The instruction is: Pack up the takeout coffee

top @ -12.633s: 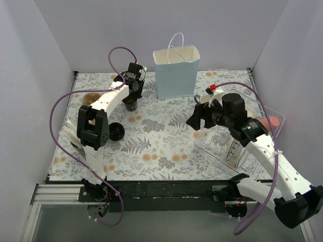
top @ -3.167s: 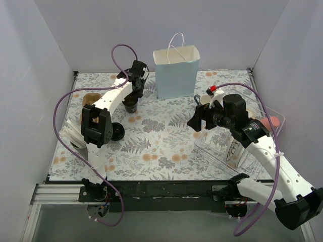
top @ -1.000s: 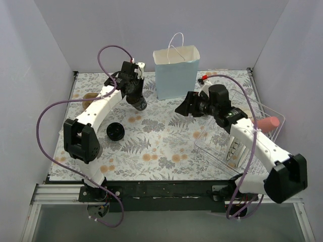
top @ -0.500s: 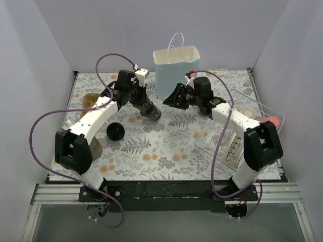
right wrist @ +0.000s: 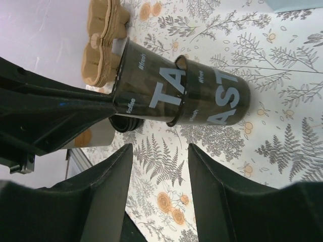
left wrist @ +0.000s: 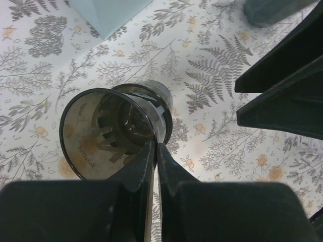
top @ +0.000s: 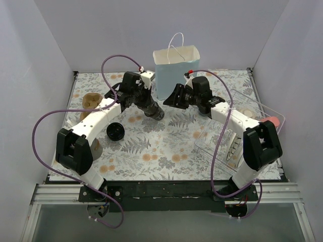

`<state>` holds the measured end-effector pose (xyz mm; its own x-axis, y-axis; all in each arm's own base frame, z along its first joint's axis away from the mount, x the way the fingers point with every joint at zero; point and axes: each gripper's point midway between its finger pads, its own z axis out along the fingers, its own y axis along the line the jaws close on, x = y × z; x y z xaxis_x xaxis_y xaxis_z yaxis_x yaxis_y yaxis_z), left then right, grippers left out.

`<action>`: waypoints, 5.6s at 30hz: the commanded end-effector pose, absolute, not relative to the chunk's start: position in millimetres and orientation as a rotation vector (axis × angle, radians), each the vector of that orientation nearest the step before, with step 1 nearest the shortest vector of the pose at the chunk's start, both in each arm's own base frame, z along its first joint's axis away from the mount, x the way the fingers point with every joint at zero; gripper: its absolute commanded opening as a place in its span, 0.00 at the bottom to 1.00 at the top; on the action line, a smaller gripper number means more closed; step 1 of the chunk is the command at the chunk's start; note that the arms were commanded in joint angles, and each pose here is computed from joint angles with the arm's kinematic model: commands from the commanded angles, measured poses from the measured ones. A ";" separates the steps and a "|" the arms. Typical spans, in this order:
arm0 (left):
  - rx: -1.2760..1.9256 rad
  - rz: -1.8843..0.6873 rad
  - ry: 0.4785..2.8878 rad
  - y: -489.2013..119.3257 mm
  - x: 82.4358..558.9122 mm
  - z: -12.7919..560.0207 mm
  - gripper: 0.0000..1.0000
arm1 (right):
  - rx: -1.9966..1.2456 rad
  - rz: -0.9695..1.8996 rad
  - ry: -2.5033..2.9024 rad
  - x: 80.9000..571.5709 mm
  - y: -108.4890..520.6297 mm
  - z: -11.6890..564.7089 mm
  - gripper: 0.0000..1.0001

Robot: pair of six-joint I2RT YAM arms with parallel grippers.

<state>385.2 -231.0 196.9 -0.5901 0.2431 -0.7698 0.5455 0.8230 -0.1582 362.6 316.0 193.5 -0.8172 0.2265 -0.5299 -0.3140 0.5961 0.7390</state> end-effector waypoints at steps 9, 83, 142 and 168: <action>0.602 -0.461 2.085 -265.0 395.3 240.7 0.00 | -0.149 0.935 2.123 349.8 274.0 229.9 0.55; 0.081 -0.184 2.349 -245.1 406.3 209.4 0.63 | -0.151 0.621 1.963 266.5 167.3 290.9 0.61; -0.425 0.128 2.367 -43.0 449.0 201.1 0.66 | -0.259 0.655 1.958 260.1 176.5 291.2 0.64; -0.376 0.176 2.537 -84.0 330.1 85.1 0.55 | -0.269 0.660 1.977 242.5 169.3 286.4 0.64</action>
<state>319.2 -84.1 86.7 -0.8294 -0.2188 -0.5141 -0.2828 0.9579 0.0485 242.7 171.9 271.4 -0.5177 0.0753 -0.8522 -0.4429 0.8287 0.3423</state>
